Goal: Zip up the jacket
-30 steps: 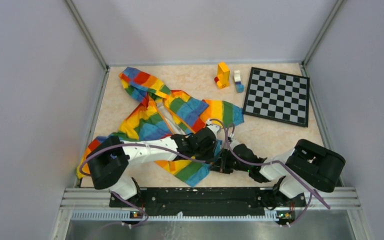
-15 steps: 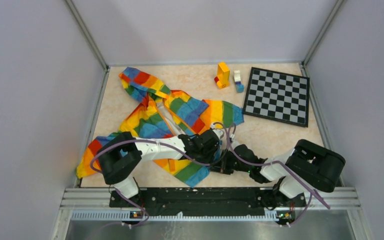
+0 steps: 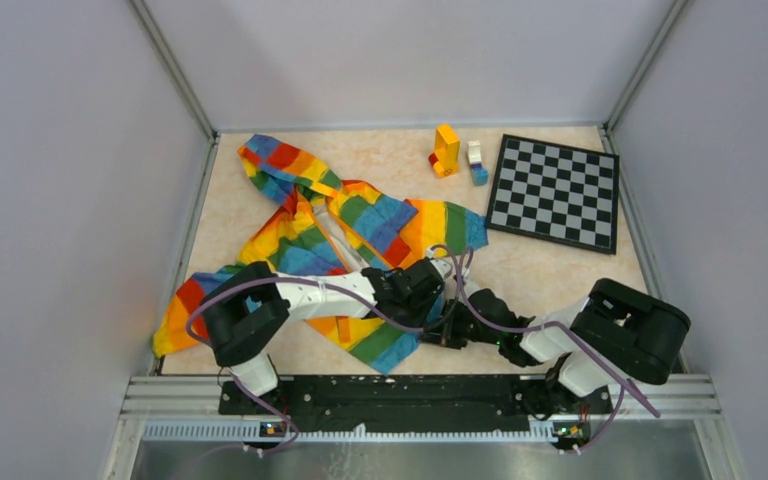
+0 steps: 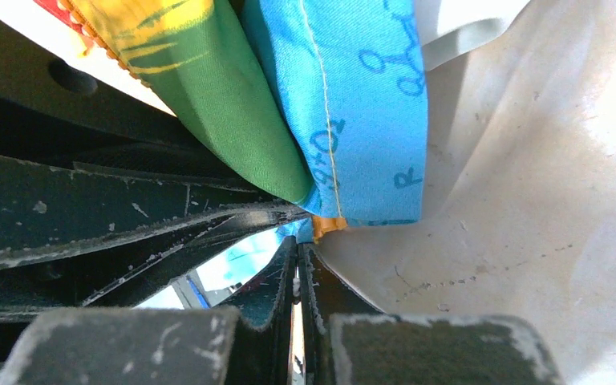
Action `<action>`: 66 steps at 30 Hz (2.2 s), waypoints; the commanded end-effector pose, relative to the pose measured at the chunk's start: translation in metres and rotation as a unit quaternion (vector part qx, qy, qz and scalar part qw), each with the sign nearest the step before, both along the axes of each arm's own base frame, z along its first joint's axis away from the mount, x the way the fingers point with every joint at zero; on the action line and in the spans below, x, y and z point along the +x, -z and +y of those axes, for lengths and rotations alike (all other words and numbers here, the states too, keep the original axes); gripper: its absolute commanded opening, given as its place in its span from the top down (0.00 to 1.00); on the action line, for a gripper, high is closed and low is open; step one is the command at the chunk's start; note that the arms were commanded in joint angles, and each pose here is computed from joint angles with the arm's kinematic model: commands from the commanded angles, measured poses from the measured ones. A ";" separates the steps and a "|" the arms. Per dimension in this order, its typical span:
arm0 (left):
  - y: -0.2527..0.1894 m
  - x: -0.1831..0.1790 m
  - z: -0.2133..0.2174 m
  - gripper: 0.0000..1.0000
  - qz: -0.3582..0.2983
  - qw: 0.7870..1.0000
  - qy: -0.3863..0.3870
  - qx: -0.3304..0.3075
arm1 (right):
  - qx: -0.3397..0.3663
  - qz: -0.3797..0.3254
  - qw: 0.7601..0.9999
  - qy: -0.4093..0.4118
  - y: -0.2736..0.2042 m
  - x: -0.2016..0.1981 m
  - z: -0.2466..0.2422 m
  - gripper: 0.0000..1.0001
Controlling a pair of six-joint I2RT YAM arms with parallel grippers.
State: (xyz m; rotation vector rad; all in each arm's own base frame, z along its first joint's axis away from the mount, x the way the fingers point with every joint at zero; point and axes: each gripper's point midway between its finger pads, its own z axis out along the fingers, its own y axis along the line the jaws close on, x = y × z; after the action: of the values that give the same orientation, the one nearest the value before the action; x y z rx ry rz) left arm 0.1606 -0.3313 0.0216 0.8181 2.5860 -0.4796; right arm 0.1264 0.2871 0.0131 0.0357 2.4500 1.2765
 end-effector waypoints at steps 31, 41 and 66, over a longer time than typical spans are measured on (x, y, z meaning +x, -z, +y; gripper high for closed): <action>0.016 -0.004 0.014 0.64 0.009 0.999 -0.027 0.046 | -0.037 0.004 0.999 -0.010 0.019 -0.008 -0.012 1.00; 0.037 -0.006 0.036 0.75 0.000 0.990 -0.044 0.136 | -0.039 0.003 0.999 -0.006 0.018 -0.007 -0.013 1.00; 0.005 0.002 0.021 1.00 -0.030 0.995 -0.053 0.078 | -0.026 -0.003 1.000 -0.005 0.008 -0.001 -0.005 1.00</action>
State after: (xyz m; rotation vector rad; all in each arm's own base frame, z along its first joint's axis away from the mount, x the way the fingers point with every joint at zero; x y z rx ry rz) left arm 0.1649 -0.3166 0.0197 0.7368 2.6059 -0.2042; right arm 0.1322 0.2834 0.0131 0.0751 2.4420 1.2377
